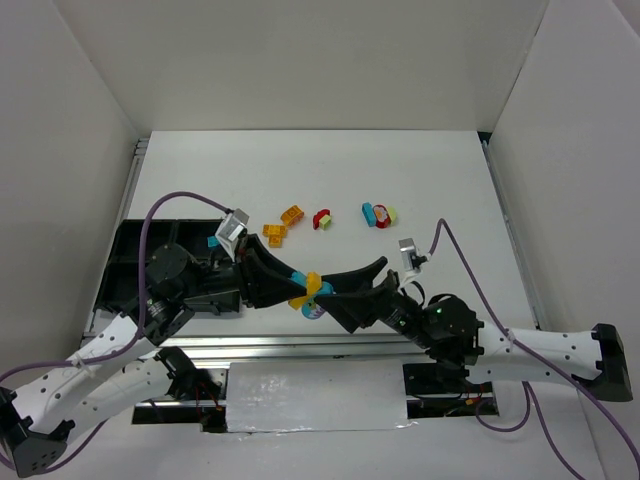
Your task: Sort the legos into containers by color
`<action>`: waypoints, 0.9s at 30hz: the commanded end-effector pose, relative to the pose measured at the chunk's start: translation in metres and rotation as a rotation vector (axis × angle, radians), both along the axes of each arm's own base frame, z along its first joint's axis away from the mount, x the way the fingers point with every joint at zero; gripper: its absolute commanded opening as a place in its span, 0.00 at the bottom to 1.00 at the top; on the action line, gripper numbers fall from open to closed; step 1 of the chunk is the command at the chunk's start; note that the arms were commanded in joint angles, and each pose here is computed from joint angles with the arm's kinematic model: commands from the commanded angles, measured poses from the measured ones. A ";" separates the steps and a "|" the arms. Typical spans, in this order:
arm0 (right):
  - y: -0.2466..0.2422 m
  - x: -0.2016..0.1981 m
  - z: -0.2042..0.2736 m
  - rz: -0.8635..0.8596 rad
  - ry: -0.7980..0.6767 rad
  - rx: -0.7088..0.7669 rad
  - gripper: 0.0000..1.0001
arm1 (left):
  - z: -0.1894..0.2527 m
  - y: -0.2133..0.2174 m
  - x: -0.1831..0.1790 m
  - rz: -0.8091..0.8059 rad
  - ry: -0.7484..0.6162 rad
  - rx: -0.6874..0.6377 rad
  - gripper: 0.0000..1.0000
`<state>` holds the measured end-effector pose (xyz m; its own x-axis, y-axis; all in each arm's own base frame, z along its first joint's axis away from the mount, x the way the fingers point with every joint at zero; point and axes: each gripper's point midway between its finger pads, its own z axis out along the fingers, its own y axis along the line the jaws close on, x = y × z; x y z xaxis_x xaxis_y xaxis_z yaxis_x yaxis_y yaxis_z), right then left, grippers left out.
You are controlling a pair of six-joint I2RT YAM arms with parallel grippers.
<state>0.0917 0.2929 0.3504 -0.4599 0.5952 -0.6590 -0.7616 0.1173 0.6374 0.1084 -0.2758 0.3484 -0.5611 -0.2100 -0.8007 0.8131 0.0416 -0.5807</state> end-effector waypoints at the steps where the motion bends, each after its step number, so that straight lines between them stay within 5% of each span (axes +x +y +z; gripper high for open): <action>1: -0.018 -0.003 0.028 -0.018 -0.072 0.122 0.76 | 0.019 0.004 -0.009 -0.023 -0.053 -0.061 0.00; 27: -0.009 -0.007 0.034 0.002 -0.119 0.189 0.57 | 0.024 0.002 -0.013 -0.052 -0.062 -0.098 0.00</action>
